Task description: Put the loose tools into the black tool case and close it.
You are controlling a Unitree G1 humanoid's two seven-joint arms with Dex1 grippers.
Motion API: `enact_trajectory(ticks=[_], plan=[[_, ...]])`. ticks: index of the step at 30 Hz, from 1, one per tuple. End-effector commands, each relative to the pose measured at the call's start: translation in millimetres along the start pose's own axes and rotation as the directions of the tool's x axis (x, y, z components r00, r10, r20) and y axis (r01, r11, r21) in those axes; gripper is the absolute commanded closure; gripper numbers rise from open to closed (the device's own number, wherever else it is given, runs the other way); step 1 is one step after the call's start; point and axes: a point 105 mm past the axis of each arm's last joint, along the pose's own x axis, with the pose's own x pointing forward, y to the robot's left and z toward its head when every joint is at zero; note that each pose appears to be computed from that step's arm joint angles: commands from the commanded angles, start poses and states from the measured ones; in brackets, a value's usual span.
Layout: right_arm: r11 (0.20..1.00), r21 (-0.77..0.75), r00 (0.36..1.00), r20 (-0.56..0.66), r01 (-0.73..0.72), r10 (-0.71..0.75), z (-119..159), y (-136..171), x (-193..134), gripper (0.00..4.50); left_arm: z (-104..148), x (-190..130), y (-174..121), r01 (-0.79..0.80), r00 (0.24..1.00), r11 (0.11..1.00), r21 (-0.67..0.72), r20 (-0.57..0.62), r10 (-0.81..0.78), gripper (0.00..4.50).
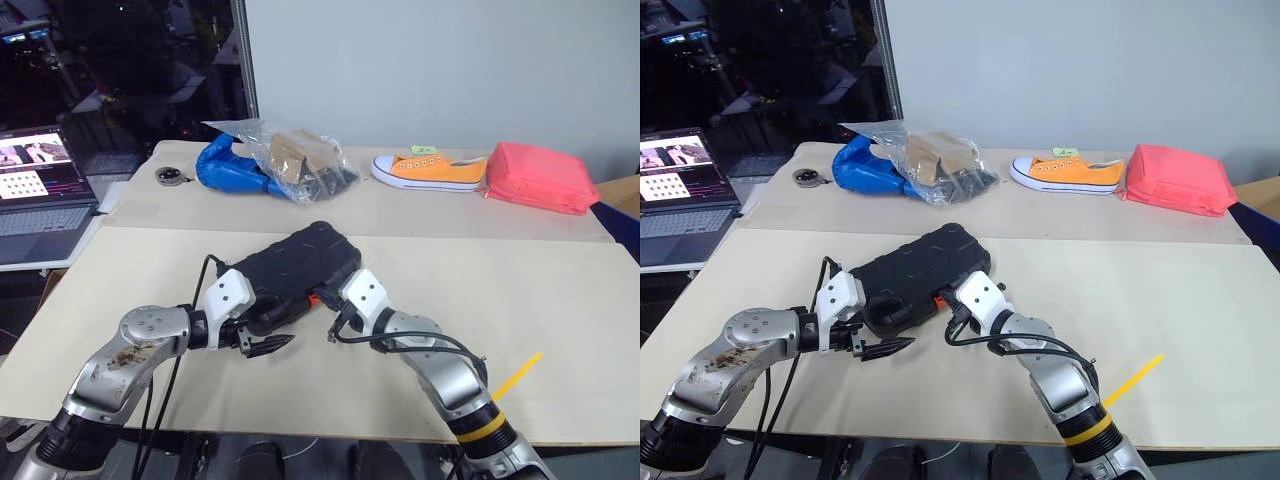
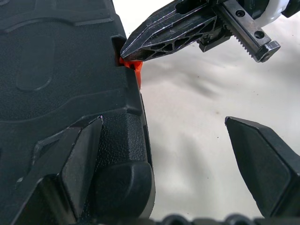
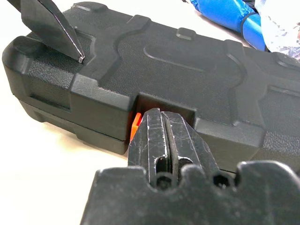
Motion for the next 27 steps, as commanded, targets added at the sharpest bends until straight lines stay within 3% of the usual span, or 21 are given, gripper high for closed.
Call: enact_trajectory(ticks=[1, 4, 7, 9, 10, 15, 22, 27], plan=[[0.998, 0.062, 0.985, -0.171, 0.015, -0.004, -48, 3, -6, 4.46, -30, 5, -7, 0.017, 0.996, 0.995, -0.101, -0.084, -0.026, 0.0], [0.991, 0.12, 0.998, -0.003, 0.055, -0.055, -17, -6, -7, 4.46, -22, 4, -7, 0.018, 0.999, 0.998, -0.059, -0.03, -0.02, 0.0], [0.991, 0.123, 0.983, 0.171, 0.05, -0.071, 17, -17, -27, 4.46, 10, -2, 2, -0.087, 0.979, 0.995, -0.056, 0.179, 0.095, 0.0], [0.995, 0.097, 0.977, 0.211, 0.002, -0.022, 25, -20, -50, 4.46, 22, -15, -3, -0.064, 0.962, 0.994, -0.088, 0.26, 0.085, 0.0], [0.996, 0.086, 0.977, 0.214, -0.021, 0.002, 26, -20, -59, 3.9, 26, -20, -5, -0.047, 0.956, 0.993, -0.104, 0.285, 0.075, 0.0], [0.988, 0.049, 0.978, 0.153, -0.148, 0.139, 21, -17, -113, 2.31, 28, -49, -23, -0.046, 0.949, 0.99, -0.135, 0.302, 0.085, 0.0], [0.995, 0.022, 0.995, -0.001, -0.097, 0.097, 6, -43, -179, 0.02, 4, -90, -41, -0.115, 0.967, 0.973, -0.199, 0.201, 0.155, 0.0], [0.998, 0.022, 0.998, -0.031, -0.062, 0.063, 6, -53, -203, 0.02, -10, -111, -48, -0.153, 0.973, 0.965, -0.215, 0.137, 0.185, 0.0]])
